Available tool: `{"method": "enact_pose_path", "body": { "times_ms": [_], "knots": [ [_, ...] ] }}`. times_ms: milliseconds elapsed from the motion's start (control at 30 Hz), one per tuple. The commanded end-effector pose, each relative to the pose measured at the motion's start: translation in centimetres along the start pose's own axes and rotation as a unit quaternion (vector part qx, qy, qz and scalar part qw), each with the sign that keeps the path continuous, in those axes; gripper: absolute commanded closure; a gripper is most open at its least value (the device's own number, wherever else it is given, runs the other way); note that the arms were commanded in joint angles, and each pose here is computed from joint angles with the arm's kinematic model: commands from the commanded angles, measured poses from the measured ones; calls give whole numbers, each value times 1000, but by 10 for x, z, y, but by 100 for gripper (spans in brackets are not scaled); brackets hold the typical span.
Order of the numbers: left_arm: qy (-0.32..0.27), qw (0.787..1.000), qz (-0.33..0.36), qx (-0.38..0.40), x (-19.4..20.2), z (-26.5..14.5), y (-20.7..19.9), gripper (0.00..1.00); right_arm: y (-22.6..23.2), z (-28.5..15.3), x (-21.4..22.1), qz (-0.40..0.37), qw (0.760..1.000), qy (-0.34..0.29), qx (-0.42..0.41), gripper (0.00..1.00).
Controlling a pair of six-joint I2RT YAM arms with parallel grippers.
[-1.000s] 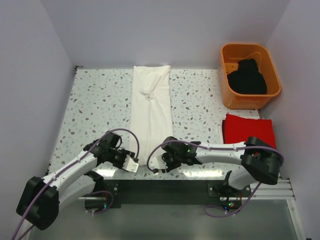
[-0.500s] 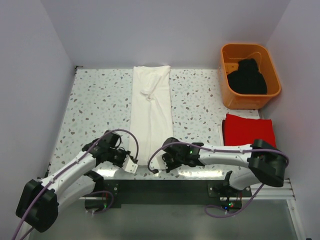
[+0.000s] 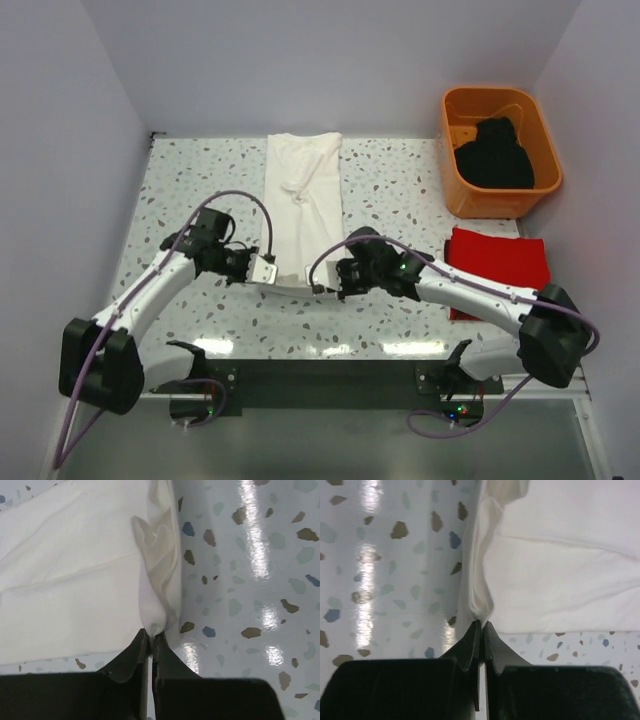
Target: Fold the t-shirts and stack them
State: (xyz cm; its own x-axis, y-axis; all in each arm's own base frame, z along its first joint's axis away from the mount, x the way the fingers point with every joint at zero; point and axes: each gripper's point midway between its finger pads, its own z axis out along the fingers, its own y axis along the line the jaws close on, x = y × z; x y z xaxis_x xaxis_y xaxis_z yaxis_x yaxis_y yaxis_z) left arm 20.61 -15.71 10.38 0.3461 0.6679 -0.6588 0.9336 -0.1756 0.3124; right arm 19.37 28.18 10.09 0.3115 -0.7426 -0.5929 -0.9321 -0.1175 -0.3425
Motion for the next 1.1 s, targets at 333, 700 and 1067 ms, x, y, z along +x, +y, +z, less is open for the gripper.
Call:
{"method": "enact_pose_path", "body": {
  "times_ms": [333, 700, 1067],
  "knots": [
    [-2, 997, -41, -58, 51, 4, 146, 100, -144, 23, 18, -20, 999, -37, 7, 100],
    [16, 995, -54, -87, 98, 21, 226, 100, -232, 57, 54, -17, 999, -36, 22, 100],
    [31, 991, -74, -108, 127, 33, 259, 100, -267, 82, 86, -18, 999, -25, 35, 100]
  ]
}}
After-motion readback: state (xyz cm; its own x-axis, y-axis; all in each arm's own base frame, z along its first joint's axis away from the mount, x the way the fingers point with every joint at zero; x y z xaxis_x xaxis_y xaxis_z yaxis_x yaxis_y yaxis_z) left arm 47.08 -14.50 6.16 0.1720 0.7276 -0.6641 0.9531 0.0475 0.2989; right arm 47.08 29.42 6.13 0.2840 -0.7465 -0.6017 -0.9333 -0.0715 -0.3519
